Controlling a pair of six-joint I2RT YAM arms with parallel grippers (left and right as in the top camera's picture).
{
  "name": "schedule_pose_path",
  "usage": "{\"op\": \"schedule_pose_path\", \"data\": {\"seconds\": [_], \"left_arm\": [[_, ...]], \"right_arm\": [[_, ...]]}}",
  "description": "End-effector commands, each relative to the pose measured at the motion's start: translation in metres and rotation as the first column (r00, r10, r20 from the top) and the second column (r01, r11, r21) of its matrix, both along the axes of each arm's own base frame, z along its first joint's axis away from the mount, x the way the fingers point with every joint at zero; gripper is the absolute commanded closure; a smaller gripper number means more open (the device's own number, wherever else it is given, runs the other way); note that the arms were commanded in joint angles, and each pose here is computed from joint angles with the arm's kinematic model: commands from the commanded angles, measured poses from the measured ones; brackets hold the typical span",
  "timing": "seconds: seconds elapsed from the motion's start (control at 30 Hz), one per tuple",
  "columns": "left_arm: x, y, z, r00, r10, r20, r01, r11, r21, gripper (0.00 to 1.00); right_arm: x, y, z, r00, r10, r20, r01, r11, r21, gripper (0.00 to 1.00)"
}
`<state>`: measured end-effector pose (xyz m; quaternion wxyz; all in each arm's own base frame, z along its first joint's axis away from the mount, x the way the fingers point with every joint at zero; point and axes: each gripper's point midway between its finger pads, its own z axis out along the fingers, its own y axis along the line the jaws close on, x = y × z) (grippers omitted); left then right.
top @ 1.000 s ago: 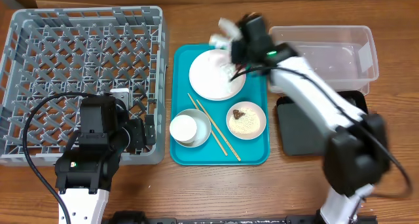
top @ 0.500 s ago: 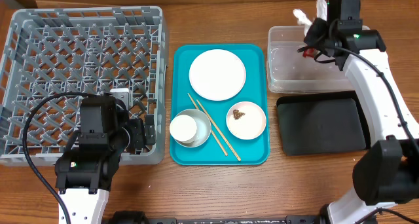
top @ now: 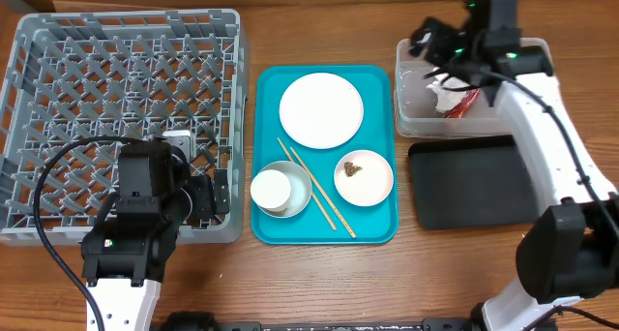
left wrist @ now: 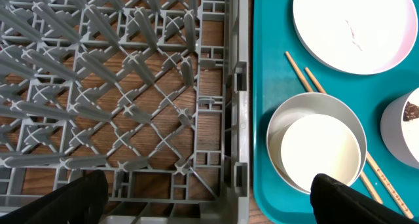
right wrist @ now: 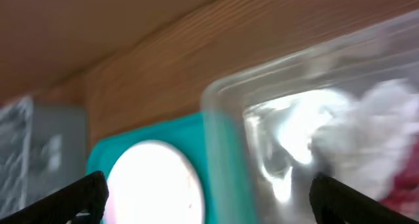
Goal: Sort waste into correct bins and load items into the dishwasher
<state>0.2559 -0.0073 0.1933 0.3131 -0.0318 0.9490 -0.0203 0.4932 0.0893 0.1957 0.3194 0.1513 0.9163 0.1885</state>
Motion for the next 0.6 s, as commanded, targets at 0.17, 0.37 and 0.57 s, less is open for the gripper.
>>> {"op": "schedule_pose_path", "data": {"seconds": [0.17,0.37,0.57], "left_arm": [[0.005,0.002,0.013,0.999,-0.01,0.039,0.009,1.0,0.019,0.0],[0.004,0.002,0.012,0.999,-0.01,0.038,0.009,1.0,0.019,0.0],[0.004,0.002,0.012,0.999,-0.01,0.038,0.009,1.0,0.019,0.0]], "right_arm": [[-0.029,0.105,-0.027,0.95,0.31,-0.018,-0.309,0.937,-0.165,0.0],[-0.038,0.136,-0.087,0.925,0.356,-0.13,-0.376,0.905,-0.199,0.0],[-0.045,0.157,-0.143,0.896,0.388,-0.217,-0.429,0.882,-0.195,0.0]]}}
